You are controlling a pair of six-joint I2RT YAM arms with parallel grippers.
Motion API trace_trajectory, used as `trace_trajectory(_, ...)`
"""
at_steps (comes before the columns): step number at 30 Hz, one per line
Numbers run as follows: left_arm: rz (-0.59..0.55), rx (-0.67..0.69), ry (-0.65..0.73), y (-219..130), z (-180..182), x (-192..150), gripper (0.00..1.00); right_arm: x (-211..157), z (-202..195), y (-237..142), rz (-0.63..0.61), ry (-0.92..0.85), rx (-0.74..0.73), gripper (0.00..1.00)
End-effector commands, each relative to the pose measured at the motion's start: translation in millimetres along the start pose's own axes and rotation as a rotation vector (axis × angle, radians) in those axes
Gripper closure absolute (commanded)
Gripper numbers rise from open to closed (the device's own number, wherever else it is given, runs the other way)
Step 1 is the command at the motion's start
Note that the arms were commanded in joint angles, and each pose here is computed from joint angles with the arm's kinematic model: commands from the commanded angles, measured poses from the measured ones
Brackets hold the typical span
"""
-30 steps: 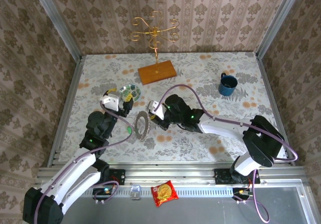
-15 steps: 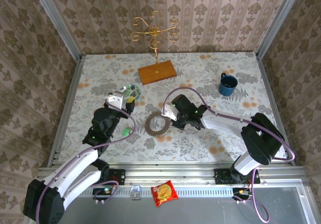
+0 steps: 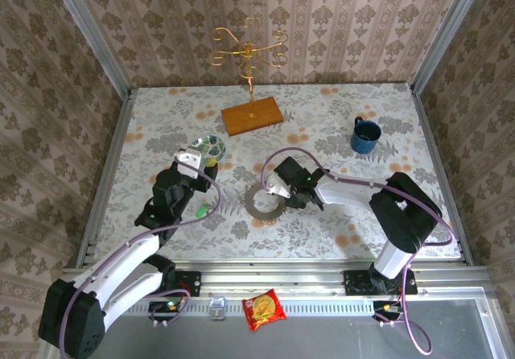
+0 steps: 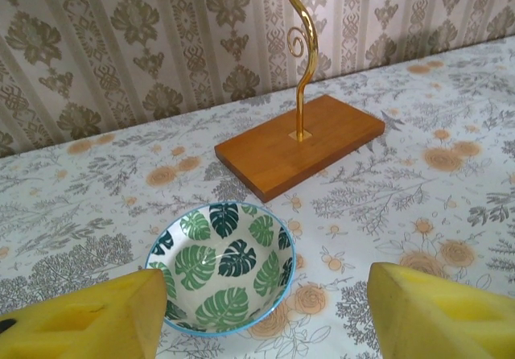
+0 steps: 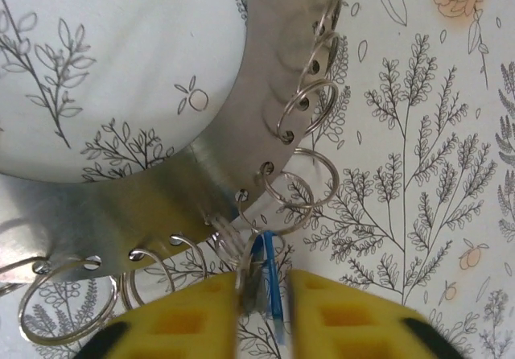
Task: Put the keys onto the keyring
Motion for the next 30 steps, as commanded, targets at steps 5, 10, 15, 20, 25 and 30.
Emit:
trace_trajectory(5, 0.051, -0.059, -0.047, 11.1, -2.9, 2.7, 0.31, 4.6, -9.5, -29.6, -0.095, 0.151, 0.052, 0.61)
trace_trajectory(10, 0.093, -0.114, -0.09, 20.6, -10.3, -3.7, 0.31, 10.0, -7.5, -58.9, -0.184, 0.362, 0.169, 0.6)
trace_trajectory(15, 0.117, -0.173, -0.137, 29.2, -18.9, -6.4, 0.32, 5.5, -3.2, -74.3, -0.246, 0.631, 0.234, 0.6)
trace_trajectory(20, 0.123, -0.217, -0.194, 33.8, -26.1, -9.0, 0.34, -9.8, 4.3, -66.5, -0.18, 0.828, 0.257, 0.62)
trace_trajectory(25, 0.16, -0.252, -0.26, 37.2, -35.3, -17.9, 0.37, -6.3, 19.1, -53.1, -0.022, 0.958, 0.353, 0.66)
trace_trajectory(30, 0.277, -0.307, -0.295, 30.9, -54.1, -30.0, 0.37, 1.7, 28.8, -40.6, 0.072, 0.997, 0.376, 0.7)
Point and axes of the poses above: each hand's point on the last joint's axis, 136 mm out from that joint toward the fingers, its own y axis out along the fingers, its own z axis along the line the jaws close on, x = y × z, the point moved 5 cm from there along -y, back along the fingers, and after that the axes turned 15 degrees about y, right-handed, at the moved point
